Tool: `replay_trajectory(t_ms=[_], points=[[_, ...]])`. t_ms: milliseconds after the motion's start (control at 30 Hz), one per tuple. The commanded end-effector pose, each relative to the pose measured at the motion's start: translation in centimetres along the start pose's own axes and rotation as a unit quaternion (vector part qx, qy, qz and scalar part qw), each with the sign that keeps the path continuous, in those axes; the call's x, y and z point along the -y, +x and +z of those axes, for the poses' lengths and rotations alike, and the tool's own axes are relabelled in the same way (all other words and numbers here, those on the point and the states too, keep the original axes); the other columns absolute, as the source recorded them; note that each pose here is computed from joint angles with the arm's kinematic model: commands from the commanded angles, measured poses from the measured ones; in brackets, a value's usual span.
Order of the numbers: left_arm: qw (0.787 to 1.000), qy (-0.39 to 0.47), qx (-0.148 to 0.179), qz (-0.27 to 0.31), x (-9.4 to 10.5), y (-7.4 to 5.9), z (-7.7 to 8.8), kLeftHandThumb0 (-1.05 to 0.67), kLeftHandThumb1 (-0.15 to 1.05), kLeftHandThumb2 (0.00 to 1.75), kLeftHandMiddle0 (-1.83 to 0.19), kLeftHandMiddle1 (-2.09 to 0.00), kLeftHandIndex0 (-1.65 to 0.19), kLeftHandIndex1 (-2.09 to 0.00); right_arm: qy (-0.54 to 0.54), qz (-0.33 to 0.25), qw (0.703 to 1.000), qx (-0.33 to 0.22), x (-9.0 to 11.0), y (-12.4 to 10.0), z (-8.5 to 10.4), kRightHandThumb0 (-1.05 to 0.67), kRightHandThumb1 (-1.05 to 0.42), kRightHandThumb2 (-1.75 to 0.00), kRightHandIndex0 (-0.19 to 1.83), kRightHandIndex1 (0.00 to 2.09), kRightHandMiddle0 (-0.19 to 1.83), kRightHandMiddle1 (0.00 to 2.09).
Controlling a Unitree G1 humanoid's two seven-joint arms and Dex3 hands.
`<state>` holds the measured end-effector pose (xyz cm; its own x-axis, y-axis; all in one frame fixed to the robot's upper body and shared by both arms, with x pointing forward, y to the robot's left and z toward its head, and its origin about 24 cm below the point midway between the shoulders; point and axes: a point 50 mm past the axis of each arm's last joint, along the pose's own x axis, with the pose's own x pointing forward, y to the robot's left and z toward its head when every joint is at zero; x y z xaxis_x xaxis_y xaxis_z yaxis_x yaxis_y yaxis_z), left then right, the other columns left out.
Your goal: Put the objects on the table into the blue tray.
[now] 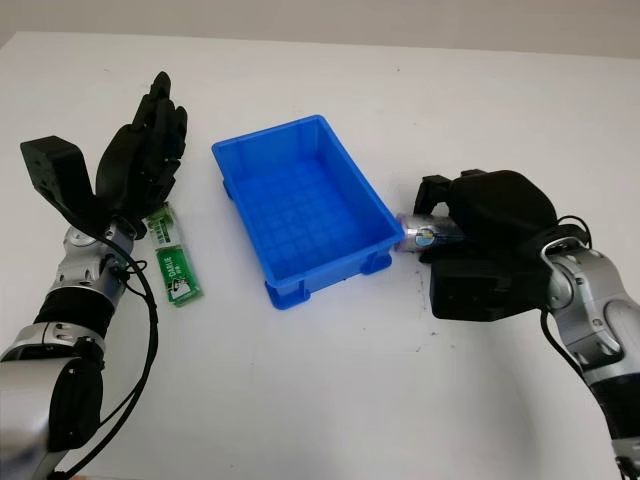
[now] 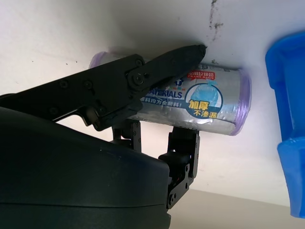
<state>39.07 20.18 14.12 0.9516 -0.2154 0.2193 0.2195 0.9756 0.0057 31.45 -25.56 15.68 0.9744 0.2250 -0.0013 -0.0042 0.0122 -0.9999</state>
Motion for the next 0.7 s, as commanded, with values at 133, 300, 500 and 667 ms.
replay_trajectory(t_ms=[133, 300, 500, 667], points=[[1.0, 0.006, 0.006, 0.002, -0.1, 0.2, 0.5, -0.75, 1.05, 0.61, 0.19, 0.0, 0.19, 0.0, -0.02, -0.024, 0.999, -0.019, 0.1, 0.7, -0.8, -0.49, -1.05, -0.09, 0.77, 2.09, 0.57, 2.09], [1.0, 0.009, 0.006, 0.003, -0.1, 0.2, 0.5, -0.76, 1.05, 0.6, 0.19, 0.0, 0.19, 0.0, 0.013, -0.083, 0.995, -0.051, 1.9, 1.5, -1.9, -0.46, -1.04, -0.06, 0.71, 2.09, 0.55, 2.09], [1.0, 0.005, 0.007, 0.006, 0.0, 0.3, 0.5, -0.76, 1.05, 0.6, 0.19, 0.0, 0.19, 0.0, 0.117, -0.182, 0.975, -0.046, 4.5, 2.4, -0.5, -0.38, -1.02, -0.06, 0.84, 2.09, 0.65, 2.09], [1.0, 0.006, 0.008, 0.004, 0.1, 0.3, 0.4, -0.75, 1.05, 0.6, 0.19, 0.0, 0.19, 0.0, 0.181, -0.246, 0.952, 0.038, 6.0, 2.8, 2.5, -0.35, -1.04, -0.06, 0.93, 2.09, 0.82, 2.09]])
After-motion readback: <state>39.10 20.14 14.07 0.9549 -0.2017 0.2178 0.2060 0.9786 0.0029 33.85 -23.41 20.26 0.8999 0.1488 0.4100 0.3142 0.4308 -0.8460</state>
